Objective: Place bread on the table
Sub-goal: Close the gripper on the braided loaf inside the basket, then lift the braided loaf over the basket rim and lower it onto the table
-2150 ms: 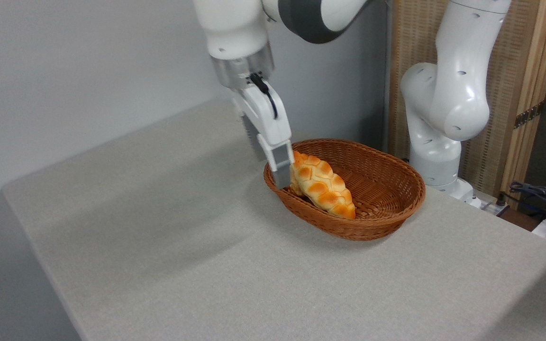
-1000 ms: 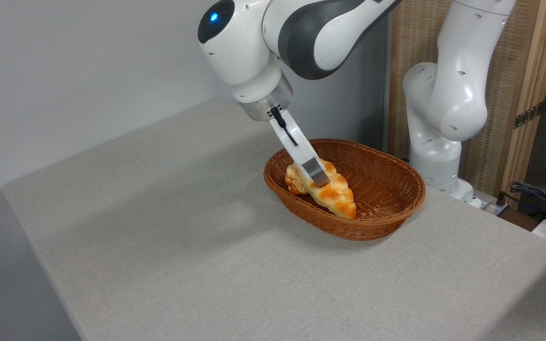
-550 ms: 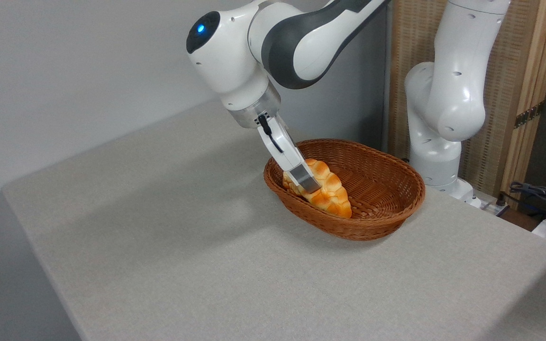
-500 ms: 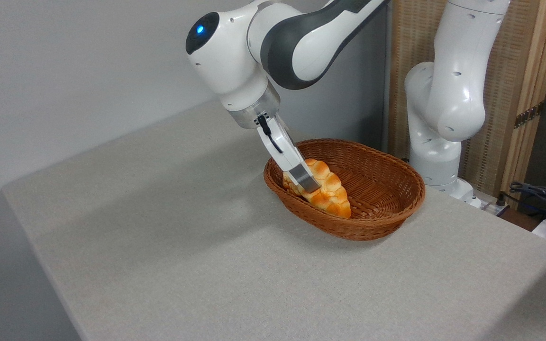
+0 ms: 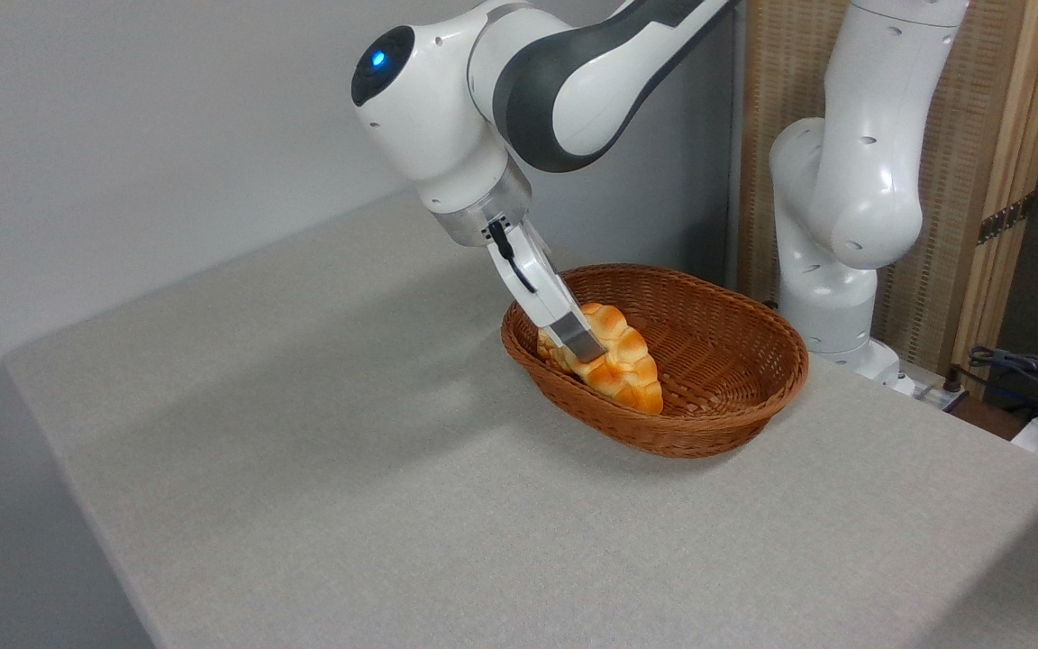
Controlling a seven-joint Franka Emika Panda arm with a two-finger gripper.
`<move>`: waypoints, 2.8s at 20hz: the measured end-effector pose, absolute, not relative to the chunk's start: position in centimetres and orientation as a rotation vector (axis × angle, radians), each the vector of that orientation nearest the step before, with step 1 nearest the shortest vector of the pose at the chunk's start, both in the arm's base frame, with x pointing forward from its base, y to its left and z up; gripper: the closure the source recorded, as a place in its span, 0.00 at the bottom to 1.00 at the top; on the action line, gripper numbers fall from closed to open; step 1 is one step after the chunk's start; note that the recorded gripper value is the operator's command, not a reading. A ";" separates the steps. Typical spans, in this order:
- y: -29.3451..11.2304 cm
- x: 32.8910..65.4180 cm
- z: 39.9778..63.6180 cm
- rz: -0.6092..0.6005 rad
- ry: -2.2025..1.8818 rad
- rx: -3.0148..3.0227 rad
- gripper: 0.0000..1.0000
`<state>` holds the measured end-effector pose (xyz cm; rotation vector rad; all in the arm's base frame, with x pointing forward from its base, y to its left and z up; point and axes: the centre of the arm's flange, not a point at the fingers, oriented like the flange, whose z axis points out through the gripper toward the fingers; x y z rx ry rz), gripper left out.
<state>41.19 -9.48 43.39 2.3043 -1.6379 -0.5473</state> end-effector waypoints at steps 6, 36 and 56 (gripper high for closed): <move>-9.3 41.3 43.6 -0.540 -1.633 2.309 1.00; -6.8 45.1 52.4 -0.310 -1.614 2.413 0.92; -7.4 53.6 45.3 -0.020 -1.140 2.773 0.20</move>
